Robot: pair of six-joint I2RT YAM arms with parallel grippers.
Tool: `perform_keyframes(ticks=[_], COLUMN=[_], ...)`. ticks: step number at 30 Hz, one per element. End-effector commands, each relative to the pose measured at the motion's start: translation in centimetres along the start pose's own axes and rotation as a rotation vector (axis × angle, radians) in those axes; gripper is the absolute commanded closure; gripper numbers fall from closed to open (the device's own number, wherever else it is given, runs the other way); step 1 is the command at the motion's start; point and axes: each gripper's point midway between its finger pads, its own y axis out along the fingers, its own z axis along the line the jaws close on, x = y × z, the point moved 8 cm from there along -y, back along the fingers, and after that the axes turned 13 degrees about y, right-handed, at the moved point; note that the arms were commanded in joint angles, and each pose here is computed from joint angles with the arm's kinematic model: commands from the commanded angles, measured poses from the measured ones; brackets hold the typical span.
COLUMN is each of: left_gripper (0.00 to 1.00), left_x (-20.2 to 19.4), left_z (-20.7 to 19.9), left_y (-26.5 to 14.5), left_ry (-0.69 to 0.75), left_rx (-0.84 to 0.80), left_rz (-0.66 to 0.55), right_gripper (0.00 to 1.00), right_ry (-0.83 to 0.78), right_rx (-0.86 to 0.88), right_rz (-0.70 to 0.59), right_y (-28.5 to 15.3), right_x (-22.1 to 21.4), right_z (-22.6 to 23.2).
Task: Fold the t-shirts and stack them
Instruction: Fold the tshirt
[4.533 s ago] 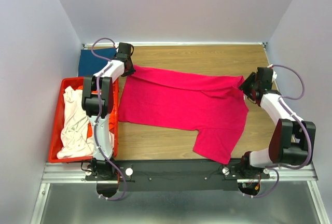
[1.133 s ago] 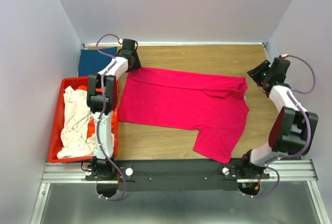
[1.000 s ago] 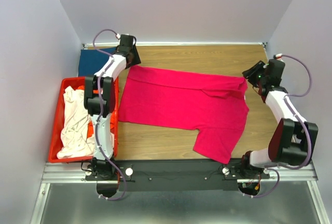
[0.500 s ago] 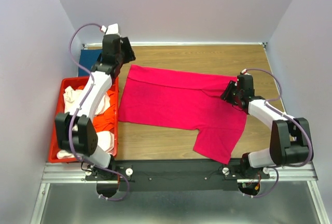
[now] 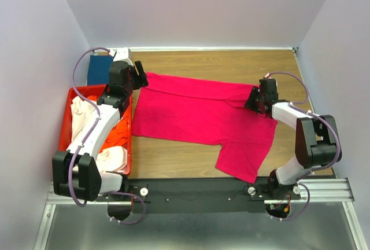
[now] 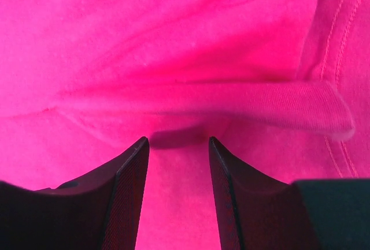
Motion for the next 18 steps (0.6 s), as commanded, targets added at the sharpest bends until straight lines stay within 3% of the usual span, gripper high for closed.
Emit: perform_keyframes(ticks=[1,10,13,14,18], left_gripper=[0.27,0.28,0.29,0.29,0.30], left_x=[1.3,0.9,0.8,0.7,0.7], left_z=[-0.1,-0.1,-0.2,-0.1,-0.1], left_y=[0.1,0.4,0.4,0.4,0.4], left_ry=[0.004,0.003,0.003,0.004,0.005], left_rx=[-0.003,0.000,-0.001,0.000,0.005], left_rz=[-0.065,-0.047,-0.046,-0.043,-0.043], right_gripper=[0.47,0.50,0.61,0.70,0.87], right_ry=[-0.010,-0.008,-0.007,-0.009,-0.015], right_rx=[-0.029,-0.050,-0.051,-0.048,-0.016], right_rz=[-0.013,0.001,-0.001,-0.007,-0.028], right_y=[0.7,1.9,2.0,2.0,1.2], right_x=[0.3,0.0,0.1,0.2,1.0], right_z=[0.2,0.0,0.1,0.1,0.8])
